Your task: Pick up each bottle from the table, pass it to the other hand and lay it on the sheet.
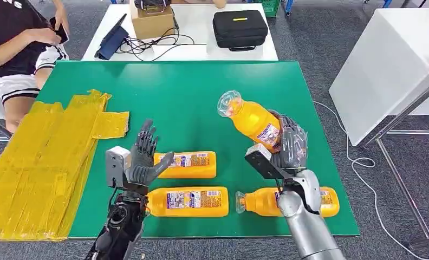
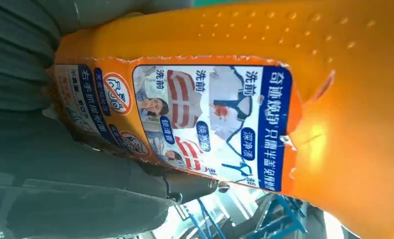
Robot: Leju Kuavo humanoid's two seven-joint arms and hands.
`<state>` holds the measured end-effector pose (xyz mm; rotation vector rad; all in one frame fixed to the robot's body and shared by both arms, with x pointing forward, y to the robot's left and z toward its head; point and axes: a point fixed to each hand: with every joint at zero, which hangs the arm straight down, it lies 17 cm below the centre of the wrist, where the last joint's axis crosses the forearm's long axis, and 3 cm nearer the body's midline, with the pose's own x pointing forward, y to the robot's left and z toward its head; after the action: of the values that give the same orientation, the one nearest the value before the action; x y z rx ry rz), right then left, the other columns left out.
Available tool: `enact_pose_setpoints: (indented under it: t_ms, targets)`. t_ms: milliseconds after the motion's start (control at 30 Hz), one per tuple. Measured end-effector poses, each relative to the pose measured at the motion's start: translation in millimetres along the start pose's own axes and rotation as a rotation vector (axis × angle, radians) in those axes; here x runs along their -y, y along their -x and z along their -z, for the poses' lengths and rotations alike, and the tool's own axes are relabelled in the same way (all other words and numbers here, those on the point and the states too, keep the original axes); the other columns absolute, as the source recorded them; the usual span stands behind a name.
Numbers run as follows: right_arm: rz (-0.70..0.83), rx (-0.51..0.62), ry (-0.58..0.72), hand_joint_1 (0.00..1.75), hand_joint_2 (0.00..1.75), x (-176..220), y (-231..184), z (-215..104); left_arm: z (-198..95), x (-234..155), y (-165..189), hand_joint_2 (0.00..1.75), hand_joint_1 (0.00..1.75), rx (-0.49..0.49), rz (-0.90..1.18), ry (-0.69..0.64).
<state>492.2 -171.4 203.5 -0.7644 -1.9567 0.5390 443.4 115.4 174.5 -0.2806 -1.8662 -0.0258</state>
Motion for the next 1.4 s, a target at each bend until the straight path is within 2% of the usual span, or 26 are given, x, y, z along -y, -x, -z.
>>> enact_pose_setpoints:
  t_ms: [167,333,633,1400]
  targets:
    - [0.067,0.025,0.017,1.75,1.75,0.0,-12.0,0.5,3.9,15.0,-9.5,1.75,0.00,0.023,-0.005,0.054]
    - [0.154,0.080,0.046,1.75,1.75,-0.5,-35.5,8.6,16.6,45.8,-47.6,1.75,0.00,0.105,-0.013,0.146]
    - [0.227,0.118,0.041,1.75,1.75,-14.7,-59.1,21.5,11.3,89.4,-95.5,1.75,0.00,0.216,-0.035,0.256]
    - [0.297,0.157,-0.058,1.75,1.75,-52.4,-99.5,24.8,10.6,105.2,-103.7,1.75,0.00,0.230,-0.037,0.294]
